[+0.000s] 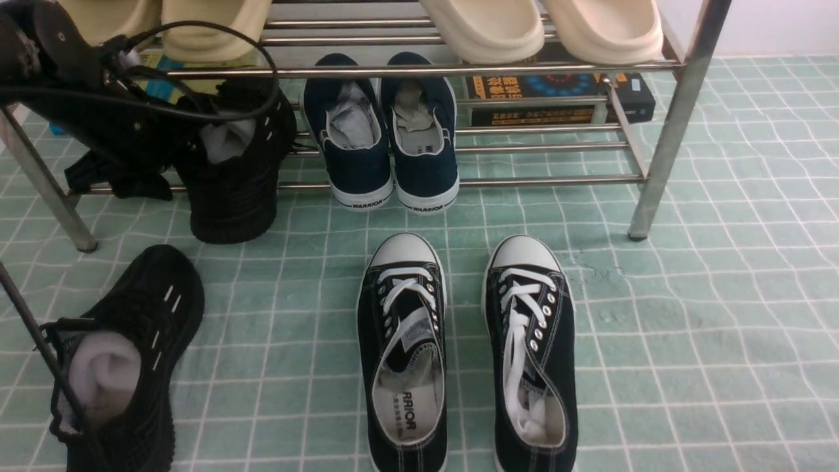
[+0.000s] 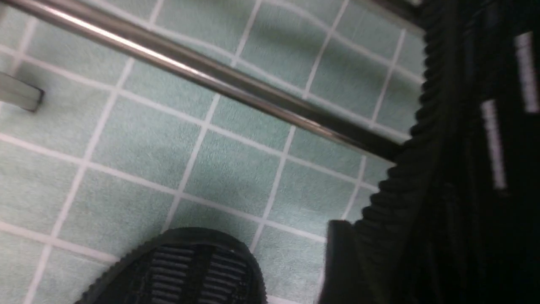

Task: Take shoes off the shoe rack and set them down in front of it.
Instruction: Use the left arm to clamp a shoe on the left side of the shoe rack, then use your left arm to remove the clamped shoe from the shoe rack and put it down

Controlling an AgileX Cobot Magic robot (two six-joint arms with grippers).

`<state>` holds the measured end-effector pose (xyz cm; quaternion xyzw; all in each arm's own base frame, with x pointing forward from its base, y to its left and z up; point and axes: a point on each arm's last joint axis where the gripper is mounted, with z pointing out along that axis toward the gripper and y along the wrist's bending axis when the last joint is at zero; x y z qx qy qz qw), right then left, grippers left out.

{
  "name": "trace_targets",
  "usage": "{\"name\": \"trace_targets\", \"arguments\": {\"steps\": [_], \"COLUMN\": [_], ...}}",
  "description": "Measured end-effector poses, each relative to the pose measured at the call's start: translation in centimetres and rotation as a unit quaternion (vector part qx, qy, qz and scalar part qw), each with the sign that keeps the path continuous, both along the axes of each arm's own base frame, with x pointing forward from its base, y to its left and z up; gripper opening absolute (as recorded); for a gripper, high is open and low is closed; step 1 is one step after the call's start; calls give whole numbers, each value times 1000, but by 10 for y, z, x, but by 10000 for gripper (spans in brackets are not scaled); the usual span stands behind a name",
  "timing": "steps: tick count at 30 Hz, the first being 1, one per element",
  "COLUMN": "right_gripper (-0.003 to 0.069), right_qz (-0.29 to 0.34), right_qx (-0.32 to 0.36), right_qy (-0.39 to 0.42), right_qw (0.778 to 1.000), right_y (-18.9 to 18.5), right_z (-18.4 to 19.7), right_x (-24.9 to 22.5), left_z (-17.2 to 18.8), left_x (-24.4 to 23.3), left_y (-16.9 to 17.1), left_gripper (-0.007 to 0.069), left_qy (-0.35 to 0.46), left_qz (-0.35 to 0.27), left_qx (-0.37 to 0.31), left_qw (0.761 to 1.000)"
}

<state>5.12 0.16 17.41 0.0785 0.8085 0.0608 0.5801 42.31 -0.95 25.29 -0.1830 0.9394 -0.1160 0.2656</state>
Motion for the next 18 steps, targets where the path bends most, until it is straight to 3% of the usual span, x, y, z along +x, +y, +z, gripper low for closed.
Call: {"name": "trace_targets", "arguments": {"steps": [1,2,3,5,8,18], "right_gripper": [237,237,237,237,237,237], "right_qz": [0,0,0,0,0,0], "right_qx": [0,0,0,0,0,0], "right_qy": [0,0,0,0,0,0], "right_qw": [1000,1000,1000,1000,1000,1000], "right_y": [0,0,0,0,0,0], "right_z": [0,0,0,0,0,0], "right_x": [0,0,0,0,0,0], "left_z": [0,0,-1,1,11,72], "left_x": [0,0,0,-3,-12,-93], "left_y": [0,-1,-1,-2,-2,-7], "left_gripper": [314,218,218,55,16,11], "left_qy": [0,3,4,12,27,99], "left_qz": [-1,-1,-1,-6,-18,-50], "left_qx": [-2,-6,-6,-7,-5,11], "left_qw": [1000,1000,1000,1000,999,994]}}
